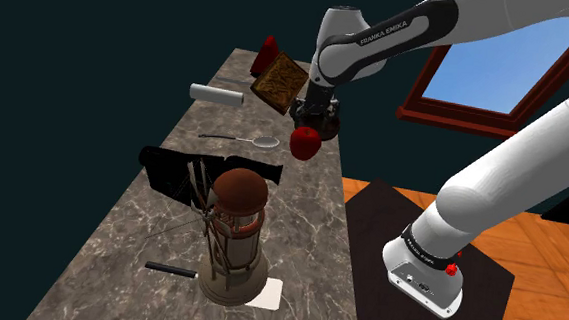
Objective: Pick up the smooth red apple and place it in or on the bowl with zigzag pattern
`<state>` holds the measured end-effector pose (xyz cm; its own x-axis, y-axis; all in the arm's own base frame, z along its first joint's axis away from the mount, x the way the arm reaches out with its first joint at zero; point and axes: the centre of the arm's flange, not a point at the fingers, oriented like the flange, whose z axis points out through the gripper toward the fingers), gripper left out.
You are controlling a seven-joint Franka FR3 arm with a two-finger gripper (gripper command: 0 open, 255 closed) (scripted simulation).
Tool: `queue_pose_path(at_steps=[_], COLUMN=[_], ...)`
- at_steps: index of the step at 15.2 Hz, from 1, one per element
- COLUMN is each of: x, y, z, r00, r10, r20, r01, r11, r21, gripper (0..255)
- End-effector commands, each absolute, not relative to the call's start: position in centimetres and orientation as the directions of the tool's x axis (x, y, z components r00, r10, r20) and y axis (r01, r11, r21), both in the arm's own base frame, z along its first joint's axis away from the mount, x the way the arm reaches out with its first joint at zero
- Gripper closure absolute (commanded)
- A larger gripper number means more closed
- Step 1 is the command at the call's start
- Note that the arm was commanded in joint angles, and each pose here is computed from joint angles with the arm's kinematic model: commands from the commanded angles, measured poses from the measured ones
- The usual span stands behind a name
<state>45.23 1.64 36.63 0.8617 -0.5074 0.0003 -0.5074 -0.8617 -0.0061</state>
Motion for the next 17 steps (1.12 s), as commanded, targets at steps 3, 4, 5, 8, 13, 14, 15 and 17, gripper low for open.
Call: queue_pose_path(at_steps=[3, 4, 5, 8, 13, 14, 15, 17], x=[45.2, 45.2, 45.2, 45.2, 45.2, 45.2, 45.2, 45.2], y=[1.6, 1.6, 1.7, 1.7, 1.6, 1.6, 1.6, 1.6], z=[36.6, 36.6, 36.6, 36.6, 37.7, 38.2, 38.7, 39.8], r00=[0.862, 0.862, 0.862, 0.862, 0.862, 0.862, 0.862, 0.862], r10=[-0.507, -0.507, -0.507, -0.507, -0.507, -0.507, -0.507, -0.507], r20=[0.000, 0.000, 0.000, 0.000, 0.000, 0.000, 0.000, 0.000], r01=[-0.507, -0.507, -0.507, -0.507, -0.507, -0.507, -0.507, -0.507], r11=[-0.862, -0.862, -0.862, -0.862, -0.862, -0.862, -0.862, -0.862], r21=[-0.006, -0.006, -0.006, -0.006, -0.006, -0.006, -0.006, -0.006], gripper=[255, 255, 255, 255, 255, 255, 255, 255])
